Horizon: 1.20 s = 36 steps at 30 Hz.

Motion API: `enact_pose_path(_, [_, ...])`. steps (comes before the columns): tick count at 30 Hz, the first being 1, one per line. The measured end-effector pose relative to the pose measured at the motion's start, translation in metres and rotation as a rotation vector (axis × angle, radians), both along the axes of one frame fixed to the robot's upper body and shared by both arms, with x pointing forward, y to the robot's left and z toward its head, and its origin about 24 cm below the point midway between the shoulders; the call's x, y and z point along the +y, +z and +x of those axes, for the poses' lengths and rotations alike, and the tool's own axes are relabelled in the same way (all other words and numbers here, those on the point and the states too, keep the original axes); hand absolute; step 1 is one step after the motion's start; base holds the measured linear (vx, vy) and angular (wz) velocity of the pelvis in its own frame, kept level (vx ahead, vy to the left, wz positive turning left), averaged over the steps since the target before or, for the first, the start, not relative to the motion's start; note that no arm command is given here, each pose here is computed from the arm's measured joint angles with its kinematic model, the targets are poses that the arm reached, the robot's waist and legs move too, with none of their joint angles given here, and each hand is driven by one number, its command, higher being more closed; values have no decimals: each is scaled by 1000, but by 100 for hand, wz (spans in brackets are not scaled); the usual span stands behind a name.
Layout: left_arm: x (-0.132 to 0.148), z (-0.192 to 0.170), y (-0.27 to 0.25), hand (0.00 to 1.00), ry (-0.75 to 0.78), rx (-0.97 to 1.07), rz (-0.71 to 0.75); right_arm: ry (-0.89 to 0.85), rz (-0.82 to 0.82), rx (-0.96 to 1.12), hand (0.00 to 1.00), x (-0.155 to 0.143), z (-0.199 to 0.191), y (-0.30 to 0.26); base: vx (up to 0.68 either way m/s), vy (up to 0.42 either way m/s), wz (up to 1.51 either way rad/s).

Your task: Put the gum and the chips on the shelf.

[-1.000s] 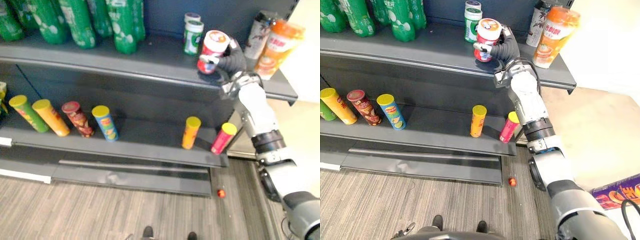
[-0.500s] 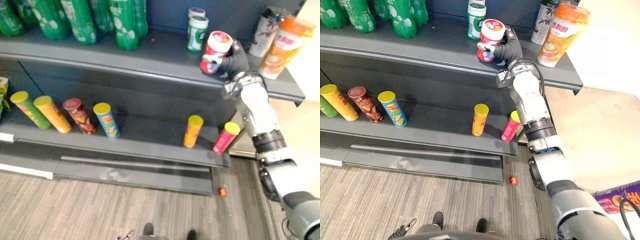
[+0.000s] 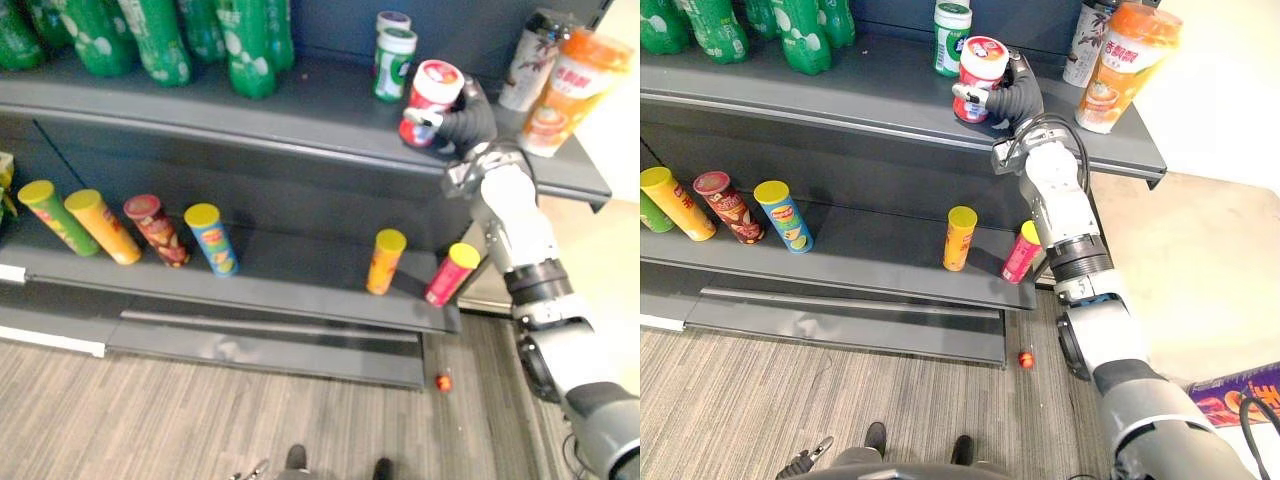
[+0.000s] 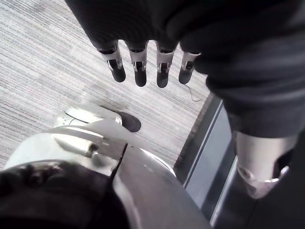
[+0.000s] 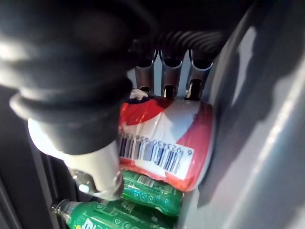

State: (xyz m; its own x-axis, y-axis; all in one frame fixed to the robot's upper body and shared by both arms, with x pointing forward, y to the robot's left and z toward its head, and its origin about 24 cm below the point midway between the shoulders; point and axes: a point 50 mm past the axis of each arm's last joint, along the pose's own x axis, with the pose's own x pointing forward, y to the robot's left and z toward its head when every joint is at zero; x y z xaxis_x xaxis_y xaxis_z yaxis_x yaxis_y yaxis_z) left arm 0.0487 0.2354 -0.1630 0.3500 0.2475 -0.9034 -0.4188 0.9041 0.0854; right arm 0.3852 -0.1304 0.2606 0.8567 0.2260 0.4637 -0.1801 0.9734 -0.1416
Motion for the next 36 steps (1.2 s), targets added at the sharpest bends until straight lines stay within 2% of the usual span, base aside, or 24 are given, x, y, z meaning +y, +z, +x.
enact_pose_path(13, [1,4,1,0,0,-8,2,2,3,-13,100,2,1,6,0,0,0])
enact_pose_path(14, [1,4,1,0,0,-9,2,1,3,-13,0,2,1,7,0,0,0])
enact_pose_path(36, [5,6,2,0,-1,-16,15,10,22,-3,0,11,4,10,0,0,0])
